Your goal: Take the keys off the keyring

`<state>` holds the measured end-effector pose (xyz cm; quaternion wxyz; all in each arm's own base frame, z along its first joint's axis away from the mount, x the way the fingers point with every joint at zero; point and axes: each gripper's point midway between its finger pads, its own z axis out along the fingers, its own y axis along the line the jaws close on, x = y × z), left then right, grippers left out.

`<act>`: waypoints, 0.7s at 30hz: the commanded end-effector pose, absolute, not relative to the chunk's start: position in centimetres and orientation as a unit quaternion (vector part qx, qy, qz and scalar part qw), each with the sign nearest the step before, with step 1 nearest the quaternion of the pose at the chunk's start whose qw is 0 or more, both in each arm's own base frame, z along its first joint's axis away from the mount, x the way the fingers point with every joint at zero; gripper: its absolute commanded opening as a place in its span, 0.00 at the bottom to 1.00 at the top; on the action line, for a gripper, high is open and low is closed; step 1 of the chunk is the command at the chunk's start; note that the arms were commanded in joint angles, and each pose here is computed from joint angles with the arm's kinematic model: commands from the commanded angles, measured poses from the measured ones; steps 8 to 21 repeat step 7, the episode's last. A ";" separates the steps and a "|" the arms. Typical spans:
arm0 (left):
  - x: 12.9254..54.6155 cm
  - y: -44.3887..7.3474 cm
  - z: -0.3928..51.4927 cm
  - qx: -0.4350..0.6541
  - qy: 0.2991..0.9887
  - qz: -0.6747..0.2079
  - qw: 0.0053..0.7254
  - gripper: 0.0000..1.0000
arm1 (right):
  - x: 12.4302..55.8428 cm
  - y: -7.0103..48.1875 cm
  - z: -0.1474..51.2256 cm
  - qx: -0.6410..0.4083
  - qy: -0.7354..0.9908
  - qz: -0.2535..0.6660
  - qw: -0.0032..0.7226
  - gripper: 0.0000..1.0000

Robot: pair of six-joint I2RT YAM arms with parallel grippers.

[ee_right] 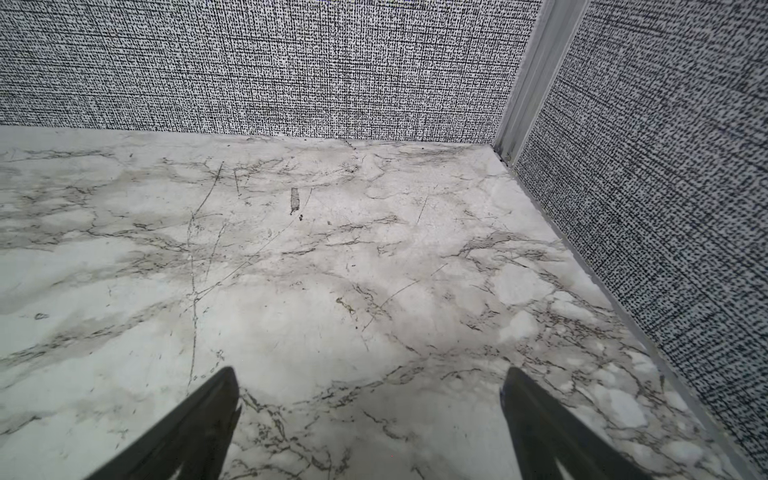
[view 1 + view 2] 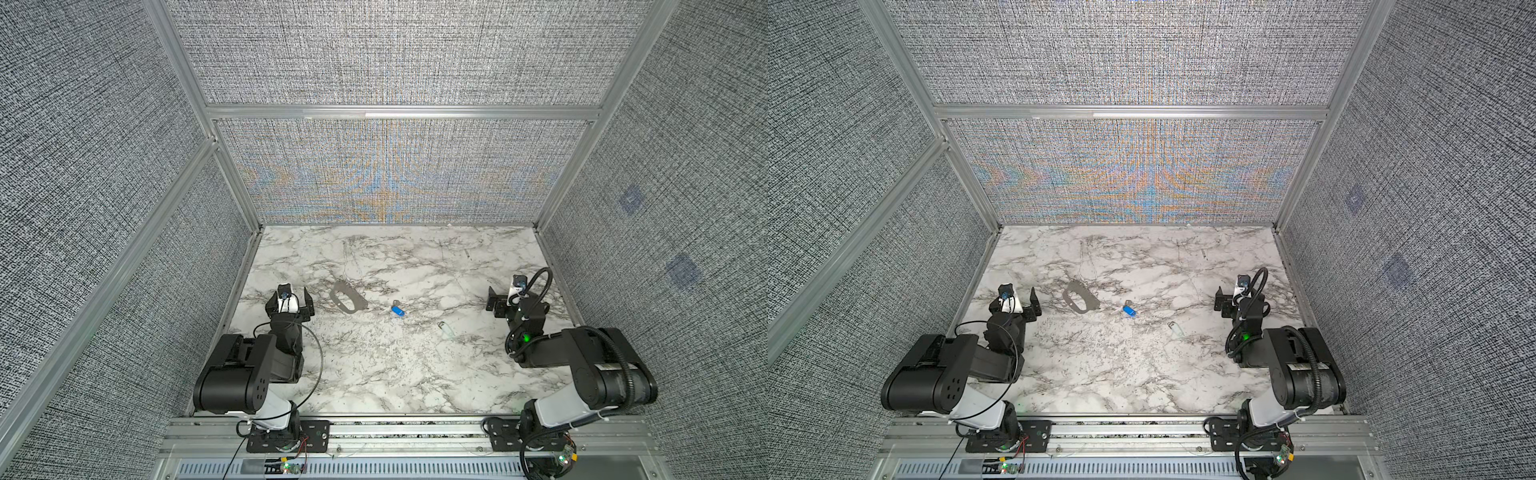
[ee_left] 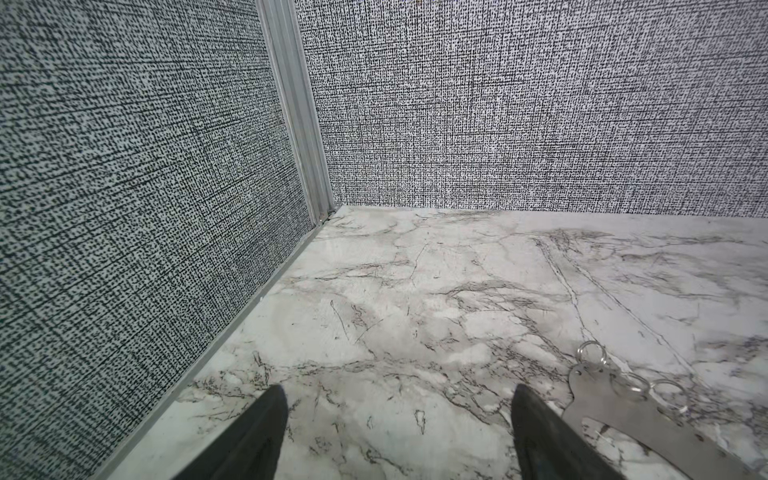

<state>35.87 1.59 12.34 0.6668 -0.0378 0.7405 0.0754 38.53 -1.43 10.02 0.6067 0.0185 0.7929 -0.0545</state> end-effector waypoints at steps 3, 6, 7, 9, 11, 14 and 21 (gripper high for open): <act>36.0 1.5 12.9 -0.035 0.733 0.074 0.675 0.86 | 38.6 -1.4 9.8 0.021 0.796 -0.049 0.603 0.99; 36.0 1.5 13.0 -0.035 0.732 0.074 0.676 0.88 | 38.5 -1.6 10.0 0.024 0.795 -0.045 0.605 0.99; 36.0 1.5 13.0 -0.035 0.732 0.074 0.677 0.98 | 38.4 -1.7 10.0 0.027 0.794 -0.047 0.606 0.99; 36.0 1.5 13.0 -0.035 0.732 0.074 0.677 0.98 | 38.4 -1.7 10.0 0.027 0.794 -0.047 0.606 0.99; 36.0 1.5 13.0 -0.035 0.732 0.074 0.677 0.98 | 38.4 -1.7 10.0 0.027 0.794 -0.047 0.606 0.99; 36.0 1.5 13.0 -0.035 0.732 0.074 0.677 0.98 | 38.4 -1.7 10.0 0.027 0.794 -0.047 0.606 0.99; 36.0 1.5 13.0 -0.035 0.732 0.074 0.677 0.98 | 38.4 -1.7 10.0 0.027 0.794 -0.047 0.606 0.99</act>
